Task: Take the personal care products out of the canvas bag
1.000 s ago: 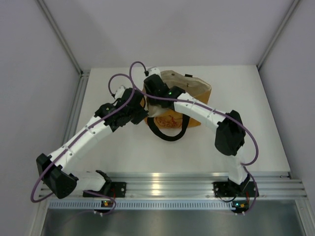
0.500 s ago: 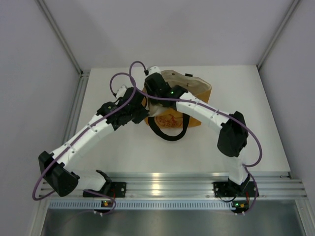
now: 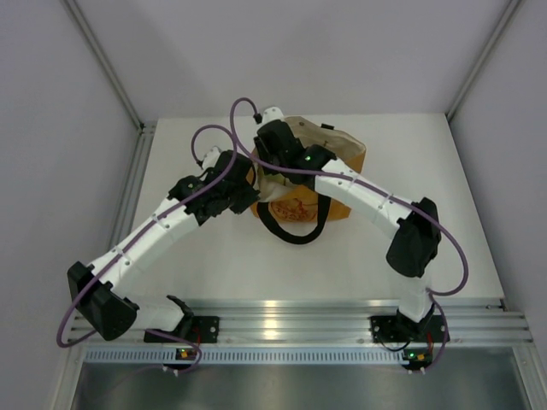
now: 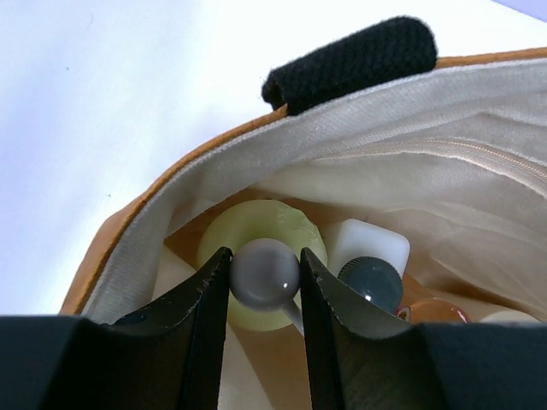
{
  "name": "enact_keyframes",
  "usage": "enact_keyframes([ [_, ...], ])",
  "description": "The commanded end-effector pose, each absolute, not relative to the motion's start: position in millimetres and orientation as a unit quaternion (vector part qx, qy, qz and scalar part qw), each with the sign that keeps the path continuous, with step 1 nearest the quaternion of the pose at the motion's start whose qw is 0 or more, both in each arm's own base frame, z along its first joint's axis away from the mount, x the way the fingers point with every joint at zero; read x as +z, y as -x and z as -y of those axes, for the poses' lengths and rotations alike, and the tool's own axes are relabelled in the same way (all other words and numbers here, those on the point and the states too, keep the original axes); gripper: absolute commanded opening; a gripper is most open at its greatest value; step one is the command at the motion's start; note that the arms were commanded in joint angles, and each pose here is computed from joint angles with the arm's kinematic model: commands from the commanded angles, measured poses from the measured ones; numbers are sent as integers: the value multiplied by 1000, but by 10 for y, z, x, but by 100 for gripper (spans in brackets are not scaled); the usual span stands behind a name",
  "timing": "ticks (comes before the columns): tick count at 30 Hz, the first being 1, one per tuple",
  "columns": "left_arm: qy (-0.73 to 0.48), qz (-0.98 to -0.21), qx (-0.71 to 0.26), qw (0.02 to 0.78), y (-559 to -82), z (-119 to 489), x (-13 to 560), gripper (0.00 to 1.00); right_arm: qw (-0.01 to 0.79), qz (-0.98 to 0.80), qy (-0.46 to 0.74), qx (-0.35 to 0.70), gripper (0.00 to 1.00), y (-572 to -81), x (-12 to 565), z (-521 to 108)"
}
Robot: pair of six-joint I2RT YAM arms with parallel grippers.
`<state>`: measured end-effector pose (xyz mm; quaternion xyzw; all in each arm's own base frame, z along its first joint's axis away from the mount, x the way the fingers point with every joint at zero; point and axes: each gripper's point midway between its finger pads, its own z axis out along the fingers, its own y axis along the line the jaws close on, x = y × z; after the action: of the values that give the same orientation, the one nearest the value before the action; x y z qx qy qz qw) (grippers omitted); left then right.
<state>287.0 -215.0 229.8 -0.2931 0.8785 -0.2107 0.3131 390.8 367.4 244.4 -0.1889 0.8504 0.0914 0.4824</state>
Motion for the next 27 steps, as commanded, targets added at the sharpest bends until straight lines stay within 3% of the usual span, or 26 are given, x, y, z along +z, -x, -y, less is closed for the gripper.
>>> enact_keyframes([
  [1,295,-876,-217,316,-2905,2190,2359,0,593,-772,151,171,0,-3775,3765,-3670],
  [27,298,-874,-220,313,-2927,2220,2378,0,634,-735,168,171,0,-3451,4525,-3315],
])
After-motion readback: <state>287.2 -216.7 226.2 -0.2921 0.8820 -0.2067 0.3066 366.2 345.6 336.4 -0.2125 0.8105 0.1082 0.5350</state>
